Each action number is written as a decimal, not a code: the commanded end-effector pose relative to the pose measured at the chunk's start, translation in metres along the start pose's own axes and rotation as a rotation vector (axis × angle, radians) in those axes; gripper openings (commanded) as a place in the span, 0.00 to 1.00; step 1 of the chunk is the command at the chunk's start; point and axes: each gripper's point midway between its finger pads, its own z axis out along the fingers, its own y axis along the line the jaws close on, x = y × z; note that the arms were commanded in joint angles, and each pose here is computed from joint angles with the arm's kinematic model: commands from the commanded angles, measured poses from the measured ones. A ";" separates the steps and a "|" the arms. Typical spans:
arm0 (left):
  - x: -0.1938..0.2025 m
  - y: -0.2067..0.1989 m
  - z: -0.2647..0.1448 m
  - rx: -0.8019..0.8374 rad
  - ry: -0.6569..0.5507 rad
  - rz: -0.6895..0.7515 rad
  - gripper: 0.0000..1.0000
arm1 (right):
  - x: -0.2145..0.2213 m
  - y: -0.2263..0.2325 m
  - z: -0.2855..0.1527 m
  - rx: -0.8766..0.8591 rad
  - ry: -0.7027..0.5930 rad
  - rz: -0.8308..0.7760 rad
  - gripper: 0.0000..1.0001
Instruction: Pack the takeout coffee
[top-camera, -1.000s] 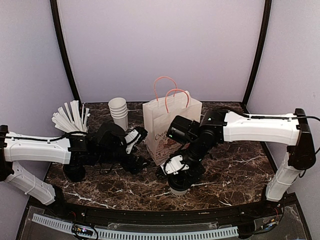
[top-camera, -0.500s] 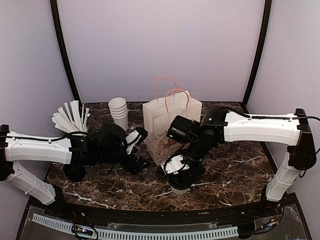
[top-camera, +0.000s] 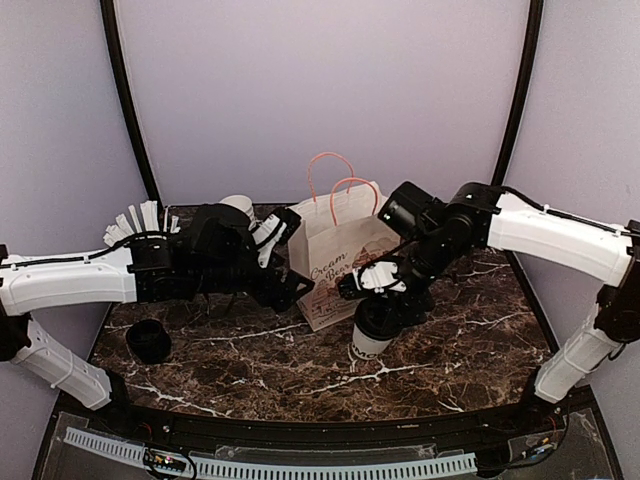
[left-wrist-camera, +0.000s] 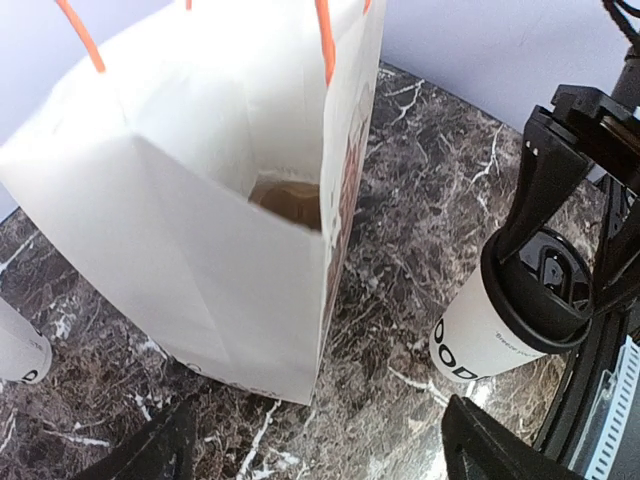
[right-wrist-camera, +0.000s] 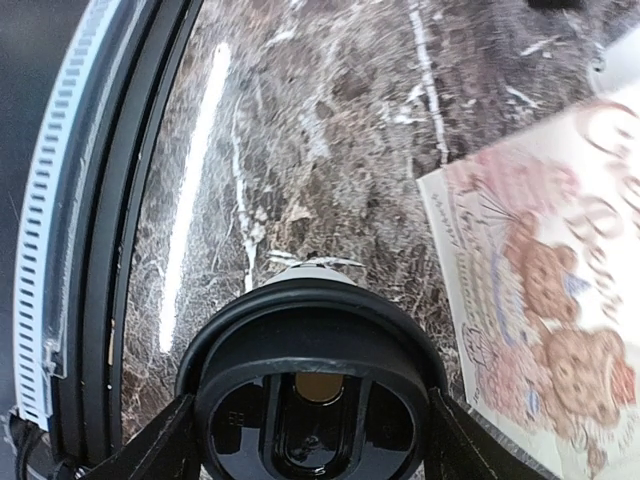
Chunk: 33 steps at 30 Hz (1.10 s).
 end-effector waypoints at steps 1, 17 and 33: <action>-0.035 0.004 -0.023 -0.016 -0.089 0.011 0.89 | -0.016 0.001 -0.043 -0.041 -0.216 0.071 0.67; -0.051 0.016 -0.040 -0.079 -0.165 0.005 0.89 | -0.034 0.014 -0.083 -0.067 -0.337 0.006 0.67; -0.069 0.045 -0.079 -0.219 -0.242 0.035 0.90 | -0.123 0.030 -0.157 -0.271 -0.648 -0.165 0.69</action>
